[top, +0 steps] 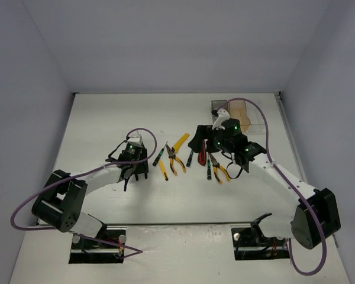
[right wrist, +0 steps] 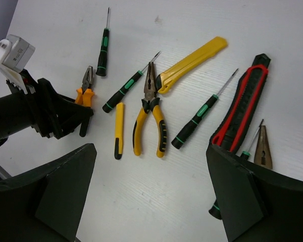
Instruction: Sort the tools into containers
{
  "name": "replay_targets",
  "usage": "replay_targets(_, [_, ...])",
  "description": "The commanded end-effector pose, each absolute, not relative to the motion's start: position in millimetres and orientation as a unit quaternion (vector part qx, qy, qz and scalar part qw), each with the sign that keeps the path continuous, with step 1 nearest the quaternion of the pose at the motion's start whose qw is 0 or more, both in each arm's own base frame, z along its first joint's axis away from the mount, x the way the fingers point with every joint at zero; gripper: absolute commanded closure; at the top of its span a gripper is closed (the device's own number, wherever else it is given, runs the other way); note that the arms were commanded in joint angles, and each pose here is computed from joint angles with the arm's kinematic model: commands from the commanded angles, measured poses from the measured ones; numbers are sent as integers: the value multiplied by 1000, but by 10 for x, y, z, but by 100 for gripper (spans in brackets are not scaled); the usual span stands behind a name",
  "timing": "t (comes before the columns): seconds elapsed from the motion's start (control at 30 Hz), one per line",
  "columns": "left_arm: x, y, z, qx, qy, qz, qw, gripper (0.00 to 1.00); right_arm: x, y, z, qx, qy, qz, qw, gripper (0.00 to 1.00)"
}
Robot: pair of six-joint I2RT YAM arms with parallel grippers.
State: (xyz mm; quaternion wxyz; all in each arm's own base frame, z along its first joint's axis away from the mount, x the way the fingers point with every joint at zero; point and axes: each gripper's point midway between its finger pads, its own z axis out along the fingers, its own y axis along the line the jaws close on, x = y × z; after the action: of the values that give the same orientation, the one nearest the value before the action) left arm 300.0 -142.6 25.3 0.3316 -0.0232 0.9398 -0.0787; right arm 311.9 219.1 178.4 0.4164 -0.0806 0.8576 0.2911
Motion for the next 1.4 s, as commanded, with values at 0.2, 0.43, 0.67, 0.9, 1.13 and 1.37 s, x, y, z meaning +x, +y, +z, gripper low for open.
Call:
replay_targets(0.2, [3071,-1468,369,-19,941,-69,331,99,3261,2763,2048,-117,821,343,441,14])
replay_targets(0.43, [3069,-1476,273,-31,952,-55,298,43,3202,2614,2001,-109,823,322,455,12])
replay_targets(0.67, [3220,-1397,410,-46,953,-10,300,33,3108,2535,1977,-109,822,318,459,12])
replay_targets(0.9, [3404,-1399,473,-45,954,15,296,31,3037,2447,1959,-106,821,311,466,12])
replay_targets(1.13, [3551,-1393,459,-50,959,28,279,38,2970,2353,1976,-102,819,305,475,11])
replay_targets(1.37, [3570,-1335,374,-73,963,19,257,50,2922,2278,1969,-94,819,299,481,11])
